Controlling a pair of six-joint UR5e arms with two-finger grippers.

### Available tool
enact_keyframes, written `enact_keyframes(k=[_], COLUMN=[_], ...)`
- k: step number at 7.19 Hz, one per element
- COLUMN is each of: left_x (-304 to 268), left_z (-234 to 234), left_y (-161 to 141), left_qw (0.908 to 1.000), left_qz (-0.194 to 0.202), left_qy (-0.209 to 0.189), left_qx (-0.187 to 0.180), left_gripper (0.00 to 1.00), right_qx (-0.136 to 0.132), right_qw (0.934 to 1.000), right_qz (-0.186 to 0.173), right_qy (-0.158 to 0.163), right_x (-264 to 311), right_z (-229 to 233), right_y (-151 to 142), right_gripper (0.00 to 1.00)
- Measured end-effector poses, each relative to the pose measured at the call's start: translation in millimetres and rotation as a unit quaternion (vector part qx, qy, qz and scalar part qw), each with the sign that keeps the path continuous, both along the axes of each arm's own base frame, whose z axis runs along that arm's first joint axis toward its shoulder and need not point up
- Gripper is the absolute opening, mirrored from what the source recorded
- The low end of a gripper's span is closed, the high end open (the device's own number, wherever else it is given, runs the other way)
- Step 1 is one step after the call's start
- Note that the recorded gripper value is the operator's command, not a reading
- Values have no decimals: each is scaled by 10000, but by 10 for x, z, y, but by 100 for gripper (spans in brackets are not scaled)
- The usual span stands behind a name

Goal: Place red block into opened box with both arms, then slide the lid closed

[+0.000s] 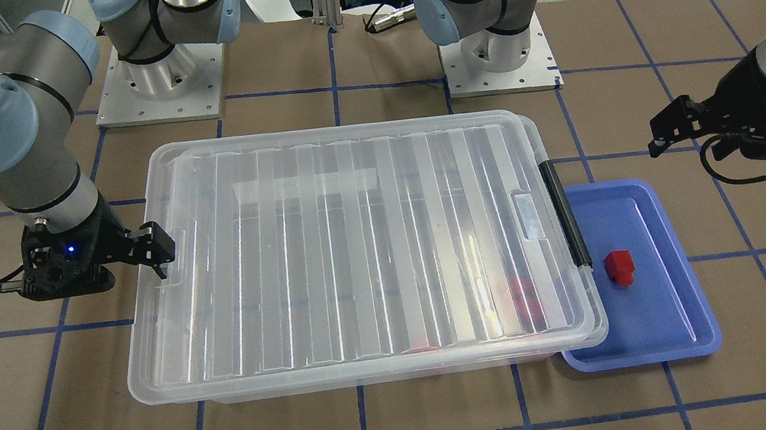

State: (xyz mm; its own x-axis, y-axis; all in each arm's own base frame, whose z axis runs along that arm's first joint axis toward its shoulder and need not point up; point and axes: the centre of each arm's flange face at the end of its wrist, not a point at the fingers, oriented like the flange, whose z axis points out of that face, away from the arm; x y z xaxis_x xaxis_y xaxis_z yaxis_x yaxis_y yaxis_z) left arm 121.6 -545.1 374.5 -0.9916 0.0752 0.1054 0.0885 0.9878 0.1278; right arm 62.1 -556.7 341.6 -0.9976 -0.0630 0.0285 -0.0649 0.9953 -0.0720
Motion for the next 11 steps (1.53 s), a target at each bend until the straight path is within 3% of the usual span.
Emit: enact_keyframes(k=[4, 9, 11], left_x=[73, -177, -184], left_z=[-1058, -1664, -1820], left_y=[-209, -358, -358], left_qw=[9995, 9990, 9992], left_qz=[233, 323, 295], left_qy=[-154, -299, -259], left_qx=[-112, -11, 92], left_gripper=[100, 100, 93], right_qx=[-10, -34, -30], right_qw=[9999, 9998, 9998], right_qz=[-105, -182, -125], right_qy=[31, 93, 119], right_x=[-689, -1299, -1594], right_z=[21, 107, 120], right_y=[-50, -28, 15], right_gripper=[100, 100, 100])
